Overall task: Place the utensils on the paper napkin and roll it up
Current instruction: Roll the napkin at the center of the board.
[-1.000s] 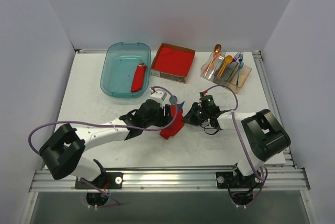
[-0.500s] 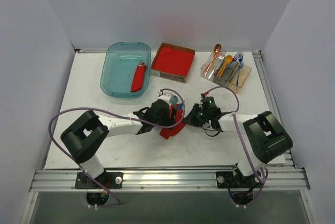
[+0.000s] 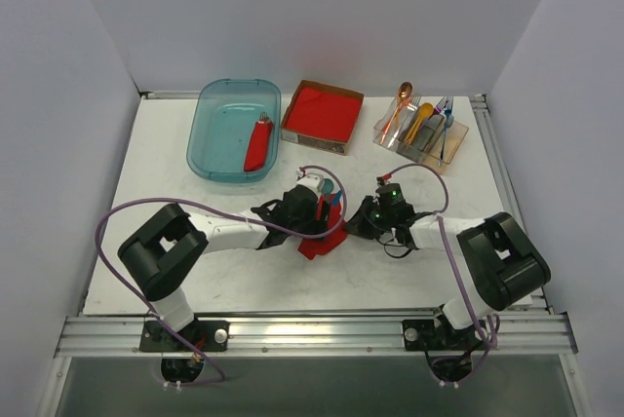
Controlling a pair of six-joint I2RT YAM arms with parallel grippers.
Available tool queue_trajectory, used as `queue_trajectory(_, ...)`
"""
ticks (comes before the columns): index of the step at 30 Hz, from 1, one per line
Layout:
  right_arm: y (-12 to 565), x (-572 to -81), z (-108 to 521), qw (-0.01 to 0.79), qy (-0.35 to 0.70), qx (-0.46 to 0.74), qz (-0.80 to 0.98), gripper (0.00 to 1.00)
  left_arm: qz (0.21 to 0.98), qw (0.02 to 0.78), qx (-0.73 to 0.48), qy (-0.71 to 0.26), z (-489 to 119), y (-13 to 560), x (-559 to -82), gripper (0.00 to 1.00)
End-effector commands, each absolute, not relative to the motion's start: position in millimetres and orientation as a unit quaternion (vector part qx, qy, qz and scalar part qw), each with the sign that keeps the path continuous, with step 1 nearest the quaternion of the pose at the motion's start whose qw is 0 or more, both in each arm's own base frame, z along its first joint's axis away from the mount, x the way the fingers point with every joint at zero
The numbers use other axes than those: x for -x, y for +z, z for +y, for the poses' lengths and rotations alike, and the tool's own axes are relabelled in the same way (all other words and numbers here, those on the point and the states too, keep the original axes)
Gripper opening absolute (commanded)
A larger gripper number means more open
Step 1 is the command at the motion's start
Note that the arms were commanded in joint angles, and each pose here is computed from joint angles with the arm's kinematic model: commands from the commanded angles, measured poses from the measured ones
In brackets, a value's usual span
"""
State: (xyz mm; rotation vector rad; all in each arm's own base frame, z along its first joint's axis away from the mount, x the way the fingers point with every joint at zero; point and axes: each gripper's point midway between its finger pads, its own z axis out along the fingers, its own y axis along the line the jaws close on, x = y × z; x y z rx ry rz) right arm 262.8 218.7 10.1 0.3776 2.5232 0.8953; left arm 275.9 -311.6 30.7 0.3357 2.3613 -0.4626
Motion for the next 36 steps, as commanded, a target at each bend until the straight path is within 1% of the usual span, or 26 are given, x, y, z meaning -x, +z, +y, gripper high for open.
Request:
queue_trajectory(1, 8.5, -253.9, 212.2, 0.217, 0.303, -0.14, 0.917, 0.0, 0.904, 0.362, -0.126, -0.19, -322.1, 44.6, -283.1, 0.82)
queue_trajectory(8, 4.2, -246.3, 214.0, 0.21, 0.297, -0.136, 0.921, 0.0, 0.903, 0.361, -0.129, -0.194, -325.0, 46.9, -283.5, 0.84)
queue_trajectory(15, 2.4, -242.7, 212.0, 0.207, 0.293, -0.137, 0.923, 0.0, 0.907, 0.35, -0.132, -0.191, -326.1, 36.0, -282.7, 0.85)
queue_trajectory(26, 3.5, -252.4, 200.0, 0.216, 0.273, -0.137, 0.928, 0.0, 0.909, 0.348, -0.132, -0.189, -323.4, 33.6, -280.5, 0.85)
queue_trajectory(36, 0.7, -246.9, 195.7, 0.212, 0.268, -0.138, 0.93, 0.0, 0.912, 0.339, -0.134, -0.187, -324.8, 24.4, -279.4, 0.85)
